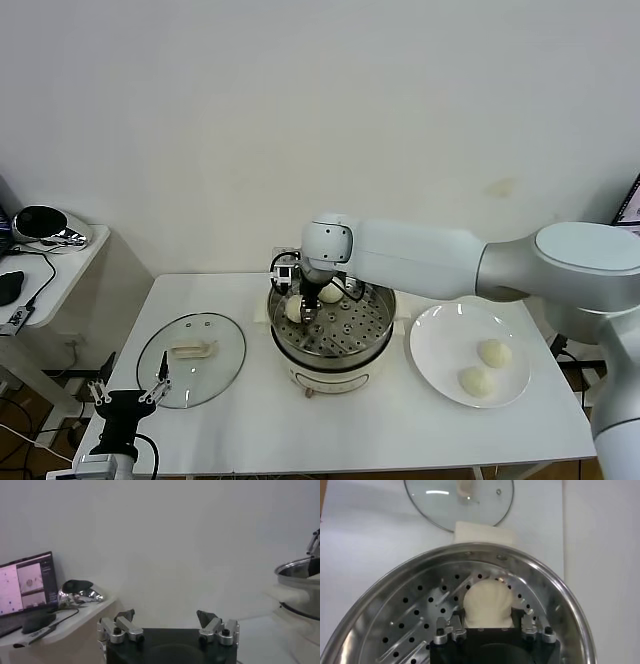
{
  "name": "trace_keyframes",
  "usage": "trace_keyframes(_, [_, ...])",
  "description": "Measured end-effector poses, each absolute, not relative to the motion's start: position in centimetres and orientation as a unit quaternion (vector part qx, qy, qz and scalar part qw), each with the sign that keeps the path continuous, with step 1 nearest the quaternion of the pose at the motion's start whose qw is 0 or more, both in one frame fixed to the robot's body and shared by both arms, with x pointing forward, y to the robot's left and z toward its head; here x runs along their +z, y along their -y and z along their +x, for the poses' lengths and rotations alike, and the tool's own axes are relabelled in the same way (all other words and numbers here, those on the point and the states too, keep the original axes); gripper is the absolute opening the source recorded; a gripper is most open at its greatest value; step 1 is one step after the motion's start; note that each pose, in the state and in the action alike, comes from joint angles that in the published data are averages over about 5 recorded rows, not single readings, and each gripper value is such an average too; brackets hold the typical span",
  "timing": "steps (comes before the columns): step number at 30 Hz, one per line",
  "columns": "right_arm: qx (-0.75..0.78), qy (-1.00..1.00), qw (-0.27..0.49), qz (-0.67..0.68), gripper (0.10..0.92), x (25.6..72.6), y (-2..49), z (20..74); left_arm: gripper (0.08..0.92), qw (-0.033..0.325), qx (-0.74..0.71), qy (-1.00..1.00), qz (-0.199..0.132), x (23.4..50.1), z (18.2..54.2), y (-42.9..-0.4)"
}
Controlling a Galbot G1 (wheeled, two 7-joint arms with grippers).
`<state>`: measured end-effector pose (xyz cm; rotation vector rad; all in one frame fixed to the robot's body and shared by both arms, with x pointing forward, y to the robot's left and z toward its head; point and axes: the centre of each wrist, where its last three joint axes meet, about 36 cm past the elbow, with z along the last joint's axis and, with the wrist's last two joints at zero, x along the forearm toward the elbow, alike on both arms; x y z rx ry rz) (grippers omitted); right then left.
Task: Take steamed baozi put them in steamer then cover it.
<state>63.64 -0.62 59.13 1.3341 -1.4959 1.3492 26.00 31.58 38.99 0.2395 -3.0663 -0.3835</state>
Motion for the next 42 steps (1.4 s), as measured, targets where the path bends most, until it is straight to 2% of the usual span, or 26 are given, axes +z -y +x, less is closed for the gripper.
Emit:
trace_keyframes(3, [0.524,0.577,0.352,0.518,0.816,60.6,1.3,63.5,0.823,0.020,-0.123,0.989,0.077,39.0,26.1,-31.5])
trace_keyframes(9, [0.537,0.569,0.349,0.516,0.823,64.6,5.3,63.3,0.823,0.017,-0.121,0.990,0.074,39.1,26.3,-31.3])
trace_keyframes(14, [0.550,0.558,0.351,0.513,0.823,67.4,10.8,62.7,0.823,0.017,-0.121,0.990,0.069,39.3,26.4,-31.1])
trace_keyframes(20, [0.565,0.544,0.359,0.506,0.823,68.3,19.1,61.3,0.823,0.021,-0.123,0.990,0.064,39.2,26.1,-31.0])
trace_keyframes(31, [0.590,0.509,0.383,0.495,0.823,64.7,31.0,57.6,0.823,0.029,-0.128,0.990,0.059,38.8,25.7,-30.5])
trace_keyframes(42, [0.588,0.490,0.404,0.501,0.823,57.8,36.5,54.9,0.823,0.034,-0.136,0.988,0.064,38.8,24.8,-30.6])
